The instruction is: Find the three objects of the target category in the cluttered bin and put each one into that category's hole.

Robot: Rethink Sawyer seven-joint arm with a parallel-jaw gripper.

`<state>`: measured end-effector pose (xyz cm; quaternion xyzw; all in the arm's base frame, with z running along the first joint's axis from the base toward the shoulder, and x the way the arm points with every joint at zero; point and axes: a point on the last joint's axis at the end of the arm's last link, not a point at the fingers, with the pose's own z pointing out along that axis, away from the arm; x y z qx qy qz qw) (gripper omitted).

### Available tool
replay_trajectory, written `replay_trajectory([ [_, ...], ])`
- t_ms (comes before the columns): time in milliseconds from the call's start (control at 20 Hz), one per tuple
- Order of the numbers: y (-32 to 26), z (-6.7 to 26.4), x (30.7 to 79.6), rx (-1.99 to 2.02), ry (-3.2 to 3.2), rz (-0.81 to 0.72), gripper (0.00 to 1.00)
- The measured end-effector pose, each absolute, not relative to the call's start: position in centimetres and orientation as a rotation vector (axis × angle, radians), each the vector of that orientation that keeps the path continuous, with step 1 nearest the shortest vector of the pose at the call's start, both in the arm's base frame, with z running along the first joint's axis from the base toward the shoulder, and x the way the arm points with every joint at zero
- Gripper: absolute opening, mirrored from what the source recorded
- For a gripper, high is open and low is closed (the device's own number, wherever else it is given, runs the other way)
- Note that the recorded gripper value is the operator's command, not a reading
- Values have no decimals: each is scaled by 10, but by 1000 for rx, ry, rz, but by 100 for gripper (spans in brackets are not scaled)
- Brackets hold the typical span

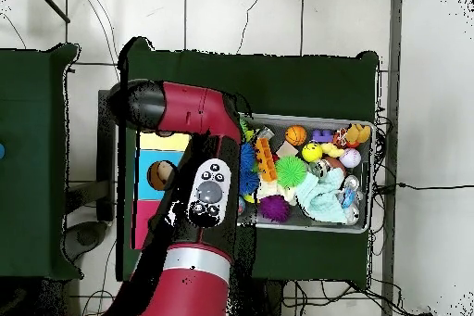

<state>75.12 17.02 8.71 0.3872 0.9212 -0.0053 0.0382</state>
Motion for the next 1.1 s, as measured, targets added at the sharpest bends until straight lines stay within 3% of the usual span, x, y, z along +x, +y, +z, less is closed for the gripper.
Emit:
replay_trajectory([
  [1100, 191, 95, 726, 1204, 2945, -59, 0],
])
